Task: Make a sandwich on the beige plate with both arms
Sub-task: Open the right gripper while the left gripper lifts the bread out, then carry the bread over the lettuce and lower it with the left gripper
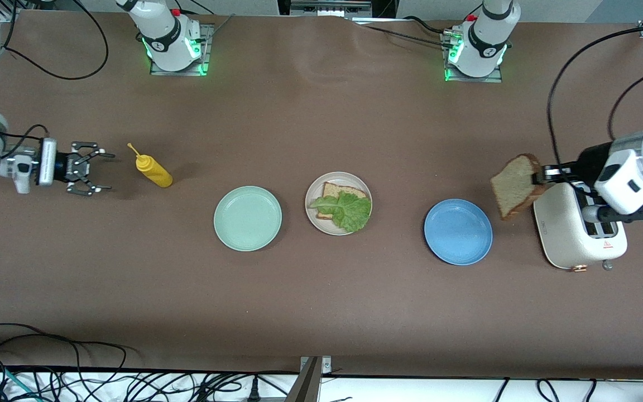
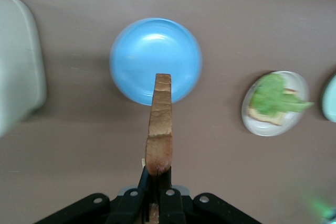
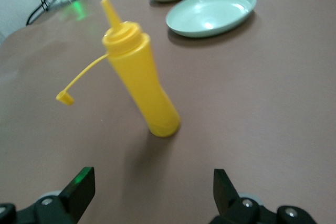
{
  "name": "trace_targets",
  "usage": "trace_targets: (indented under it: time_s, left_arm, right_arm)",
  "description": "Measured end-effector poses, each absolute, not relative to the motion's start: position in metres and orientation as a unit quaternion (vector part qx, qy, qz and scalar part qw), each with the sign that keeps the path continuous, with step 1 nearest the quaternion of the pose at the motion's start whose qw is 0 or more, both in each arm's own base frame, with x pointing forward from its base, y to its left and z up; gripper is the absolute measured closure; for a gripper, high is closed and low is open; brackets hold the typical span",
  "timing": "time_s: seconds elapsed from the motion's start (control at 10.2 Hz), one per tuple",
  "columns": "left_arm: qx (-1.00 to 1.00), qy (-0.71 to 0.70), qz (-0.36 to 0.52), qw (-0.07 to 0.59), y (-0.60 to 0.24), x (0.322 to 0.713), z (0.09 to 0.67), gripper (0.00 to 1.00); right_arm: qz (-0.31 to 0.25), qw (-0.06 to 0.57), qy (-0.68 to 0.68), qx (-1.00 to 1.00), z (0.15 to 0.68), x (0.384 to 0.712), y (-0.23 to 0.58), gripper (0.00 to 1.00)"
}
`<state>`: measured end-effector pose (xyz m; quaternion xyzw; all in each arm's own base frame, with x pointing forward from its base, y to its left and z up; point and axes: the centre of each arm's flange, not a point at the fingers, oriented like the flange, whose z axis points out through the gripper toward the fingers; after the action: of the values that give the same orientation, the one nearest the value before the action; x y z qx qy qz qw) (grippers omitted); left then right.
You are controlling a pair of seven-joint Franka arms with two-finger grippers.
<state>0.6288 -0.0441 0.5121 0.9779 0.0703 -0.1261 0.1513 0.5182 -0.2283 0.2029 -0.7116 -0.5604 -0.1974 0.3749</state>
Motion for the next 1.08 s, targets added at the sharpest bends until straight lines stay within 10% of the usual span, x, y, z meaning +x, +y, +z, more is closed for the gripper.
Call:
trace_targets:
  time_s: [0.69,1.08]
  left_arm:
    - [0.876,0.155,-0.208,0.406,-0.148,0.622,0.42,0.92]
    - [0.824,0.19,-0.237,0.479,-0.269,0.617,0.358,0.92]
  right_arm:
    - [0.068,0.184,-0.371,-0.907,0.414,0.596,-0.162,0.0]
    - [0.118,0.033,-0.19,-0.974,0.486,0.599,-0.098,0.0]
